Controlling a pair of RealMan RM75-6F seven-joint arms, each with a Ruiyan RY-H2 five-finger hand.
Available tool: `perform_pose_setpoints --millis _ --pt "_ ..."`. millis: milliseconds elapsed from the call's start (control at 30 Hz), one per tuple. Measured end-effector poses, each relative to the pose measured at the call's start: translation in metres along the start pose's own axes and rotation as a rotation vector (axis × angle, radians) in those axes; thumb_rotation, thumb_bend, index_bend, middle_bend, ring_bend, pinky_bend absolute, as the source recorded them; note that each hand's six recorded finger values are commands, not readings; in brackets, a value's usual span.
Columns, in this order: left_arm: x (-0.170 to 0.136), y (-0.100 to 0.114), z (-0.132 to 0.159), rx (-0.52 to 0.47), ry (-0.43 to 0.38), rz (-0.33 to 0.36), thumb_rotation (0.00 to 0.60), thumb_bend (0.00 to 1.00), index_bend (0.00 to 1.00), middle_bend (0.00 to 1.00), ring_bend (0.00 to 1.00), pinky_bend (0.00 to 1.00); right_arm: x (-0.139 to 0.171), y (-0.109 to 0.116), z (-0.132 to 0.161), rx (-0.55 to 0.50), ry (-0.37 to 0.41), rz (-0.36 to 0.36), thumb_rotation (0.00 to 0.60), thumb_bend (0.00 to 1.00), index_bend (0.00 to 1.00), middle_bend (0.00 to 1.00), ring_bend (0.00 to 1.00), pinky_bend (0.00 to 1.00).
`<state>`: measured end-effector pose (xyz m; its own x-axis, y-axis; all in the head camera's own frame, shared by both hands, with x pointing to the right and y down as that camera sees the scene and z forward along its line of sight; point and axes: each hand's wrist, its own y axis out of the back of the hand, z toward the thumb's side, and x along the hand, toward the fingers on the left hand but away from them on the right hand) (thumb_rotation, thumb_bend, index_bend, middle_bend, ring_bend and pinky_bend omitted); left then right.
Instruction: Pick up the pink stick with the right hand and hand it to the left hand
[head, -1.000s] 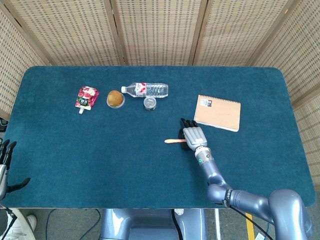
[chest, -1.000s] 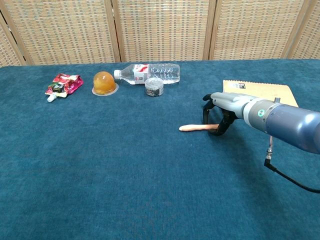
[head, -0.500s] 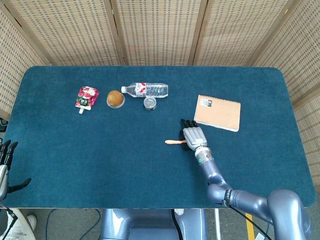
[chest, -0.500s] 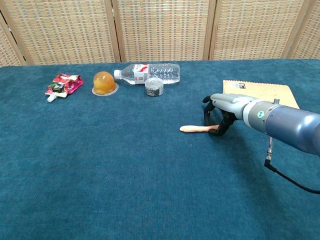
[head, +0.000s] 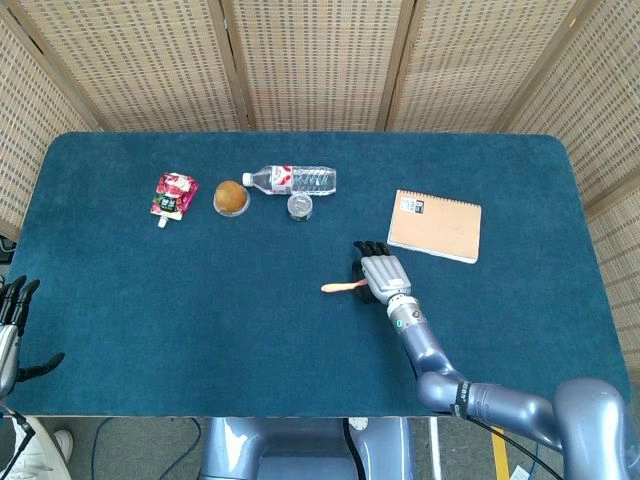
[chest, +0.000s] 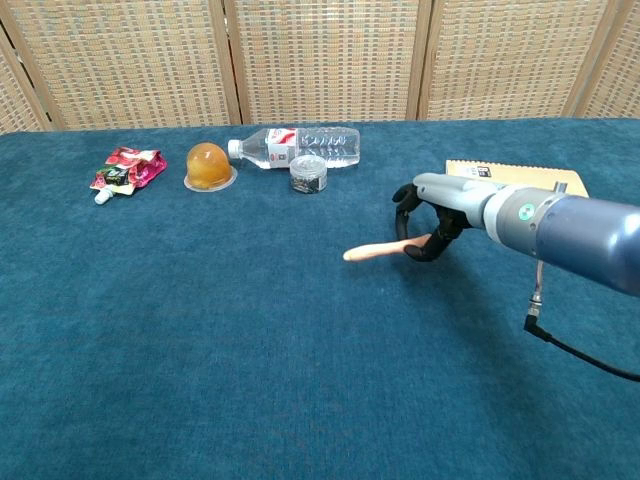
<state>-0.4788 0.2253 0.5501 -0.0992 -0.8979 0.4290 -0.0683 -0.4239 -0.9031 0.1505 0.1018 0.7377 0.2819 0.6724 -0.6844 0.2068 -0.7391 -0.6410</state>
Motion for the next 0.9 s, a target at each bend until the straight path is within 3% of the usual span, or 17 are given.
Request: perform_pose_setpoints --millis 233,400,667,900 --pt "0.019 0.006 0.007 0.043 -0.072 0.013 0.6 0.0 0.0 0.0 0.0 0.0 0.013 0.014 0.029 -0.188 0.041 0.05 0.6 0.62 0.66 0.16 0.0 0.0" --pt "0.037 0.014 0.023 0.075 -0.172 0.049 0.6 0.0 0.0 0.0 0.0 0.0 0.015 0.024 0.047 -0.316 0.033 0.092 0.6 0.63 0.66 0.17 0.0 0.0" --pt "0.057 0.021 0.057 0.09 -0.379 0.134 0.6 0.0 0.18 0.0 0.0 0.0 0.013 0.038 0.074 -0.43 0.022 0.14 0.6 0.64 0.66 0.17 0.0 0.0" --pt "0.092 0.018 0.1 0.092 -0.524 0.191 0.6 0.0 0.25 0.0 0.0 0.0 0.014 0.042 0.107 -0.526 0.026 0.221 0.6 0.64 0.66 0.17 0.0 0.0"
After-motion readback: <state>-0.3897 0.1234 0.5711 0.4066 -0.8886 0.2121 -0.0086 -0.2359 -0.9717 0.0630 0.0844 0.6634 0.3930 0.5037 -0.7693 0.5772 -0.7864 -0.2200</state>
